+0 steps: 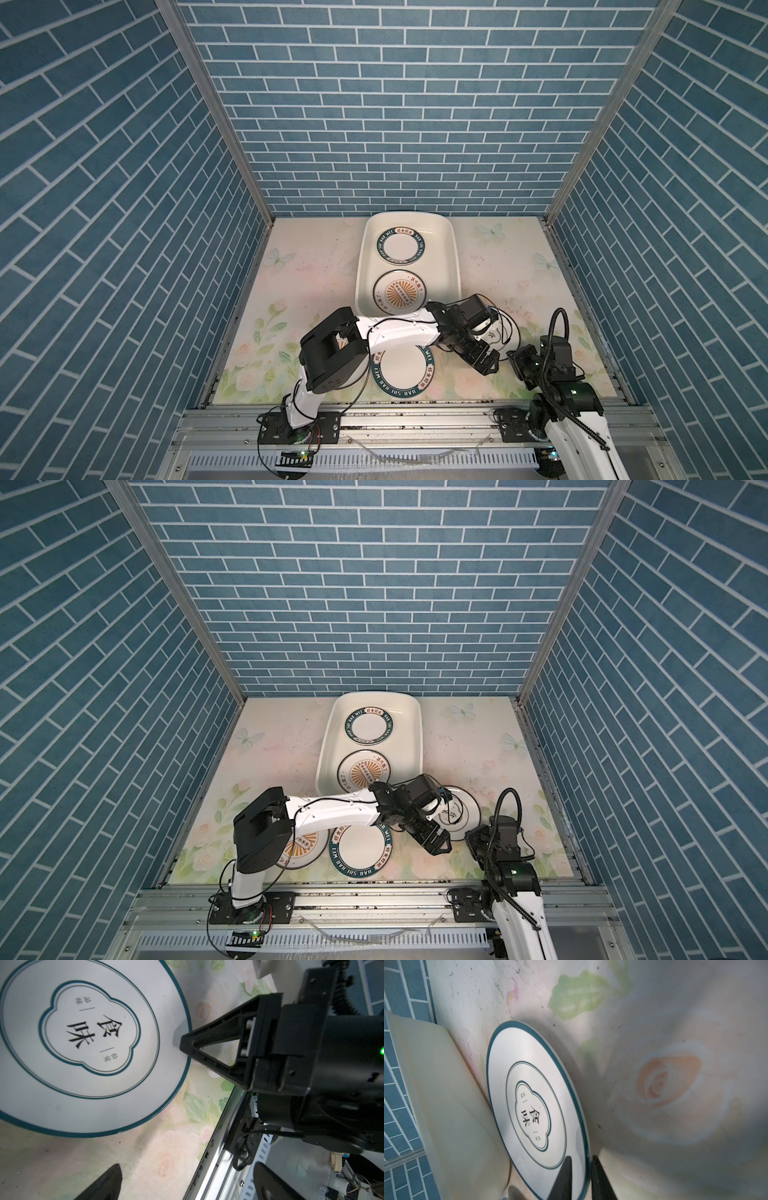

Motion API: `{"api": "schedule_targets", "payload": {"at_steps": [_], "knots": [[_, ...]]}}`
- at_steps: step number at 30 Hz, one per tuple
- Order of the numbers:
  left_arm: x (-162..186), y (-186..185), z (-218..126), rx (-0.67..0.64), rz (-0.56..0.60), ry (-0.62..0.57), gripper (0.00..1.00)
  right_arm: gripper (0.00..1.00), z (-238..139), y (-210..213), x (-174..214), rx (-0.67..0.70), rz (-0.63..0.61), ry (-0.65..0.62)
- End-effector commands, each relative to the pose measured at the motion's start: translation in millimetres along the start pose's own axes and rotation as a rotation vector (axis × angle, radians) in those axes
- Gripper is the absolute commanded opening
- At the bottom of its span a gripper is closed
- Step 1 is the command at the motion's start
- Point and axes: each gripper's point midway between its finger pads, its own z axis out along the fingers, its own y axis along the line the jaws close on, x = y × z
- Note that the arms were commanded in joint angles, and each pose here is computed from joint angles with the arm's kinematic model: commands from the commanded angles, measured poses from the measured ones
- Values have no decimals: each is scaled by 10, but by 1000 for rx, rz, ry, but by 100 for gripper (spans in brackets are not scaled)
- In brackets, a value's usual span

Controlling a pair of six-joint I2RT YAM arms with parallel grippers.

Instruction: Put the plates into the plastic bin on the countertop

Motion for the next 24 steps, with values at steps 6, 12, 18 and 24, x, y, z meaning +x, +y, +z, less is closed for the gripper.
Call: {"api": "schedule_targets", "payload": {"at_steps": [6,12,18,24], "knots": [[-55,-213,-205,33,74,-12,99,19,198,-327,115,52,55,34],[-230,-270,-396,-13,149,-53,100,26,177,-377,148,86,62,52],[-228,-134,-332,-71,112,-59,100,33,172,-346,165,97,53,76],[-110,21,-86,-77,48,-29,100,40,178,-265,124,74,43,66]]}}
